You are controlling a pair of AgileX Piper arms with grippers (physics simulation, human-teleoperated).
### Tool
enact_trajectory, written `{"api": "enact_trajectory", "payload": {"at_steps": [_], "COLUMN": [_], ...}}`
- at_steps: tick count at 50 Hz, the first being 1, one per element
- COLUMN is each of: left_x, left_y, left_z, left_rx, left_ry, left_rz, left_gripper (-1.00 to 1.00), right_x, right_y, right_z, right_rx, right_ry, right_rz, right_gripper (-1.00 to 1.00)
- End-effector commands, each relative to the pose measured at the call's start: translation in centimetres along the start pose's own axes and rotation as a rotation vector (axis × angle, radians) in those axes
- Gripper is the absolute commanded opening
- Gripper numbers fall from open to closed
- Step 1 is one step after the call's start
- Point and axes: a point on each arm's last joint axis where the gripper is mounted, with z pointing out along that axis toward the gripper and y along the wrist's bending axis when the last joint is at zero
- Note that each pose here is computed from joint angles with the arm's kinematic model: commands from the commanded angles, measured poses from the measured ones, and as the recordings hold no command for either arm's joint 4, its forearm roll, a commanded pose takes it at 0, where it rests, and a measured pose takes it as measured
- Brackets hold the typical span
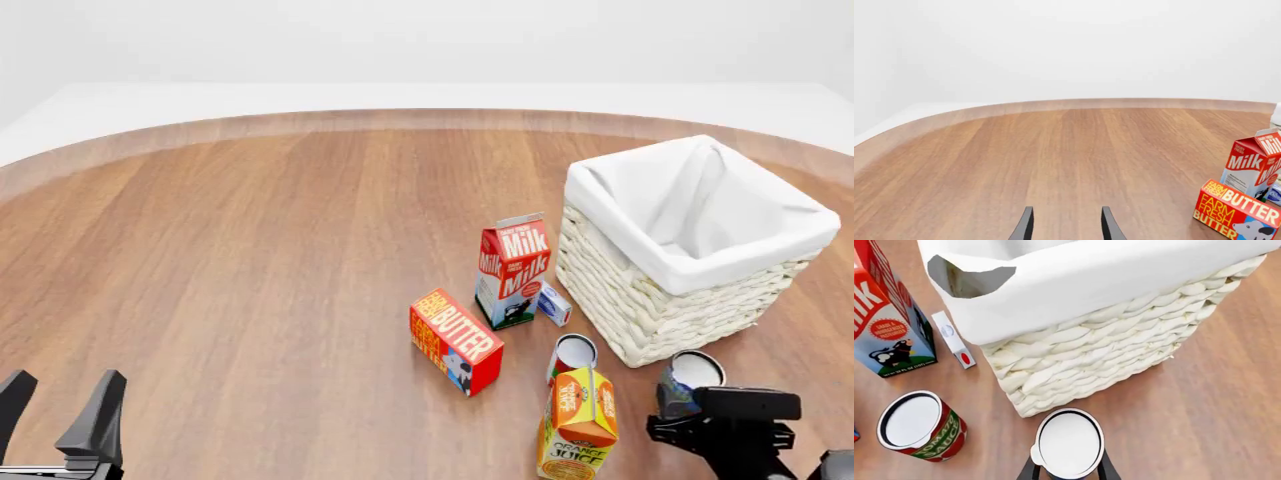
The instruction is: Pick up the alphabet soup, and put it in the basket.
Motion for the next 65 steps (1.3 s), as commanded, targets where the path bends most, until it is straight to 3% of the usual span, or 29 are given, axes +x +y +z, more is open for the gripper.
{"api": "enact_trajectory", "payload": {"at_steps": [1, 20, 36, 65], "left_x": [0.0, 0.0, 0.0, 0.0], "left_y": [0.0, 0.0, 0.0, 0.0], "left_z": [0.0, 0.0, 0.0, 0.0], "left_rx": [0.0, 0.0, 0.0, 0.0], "left_ry": [0.0, 0.0, 0.0, 0.0], "left_rz": [0.0, 0.0, 0.0, 0.0], "left_gripper": [1.0, 1.0, 1.0, 1.0], "right_x": [0.2, -0.6, -3.3, -4.5], "right_y": [0.2, -0.1, -0.2, -0.1], "right_z": [0.0, -0.5, -3.8, -7.3], "right_rx": [-0.015, 0.0, -0.002, -0.011], "right_ry": [0.008, -0.025, -0.065, -0.123], "right_rz": [0.013, 0.008, 0.01, 0.002], "right_gripper": [-1.0, -1.0, -1.0, -1.0]}}
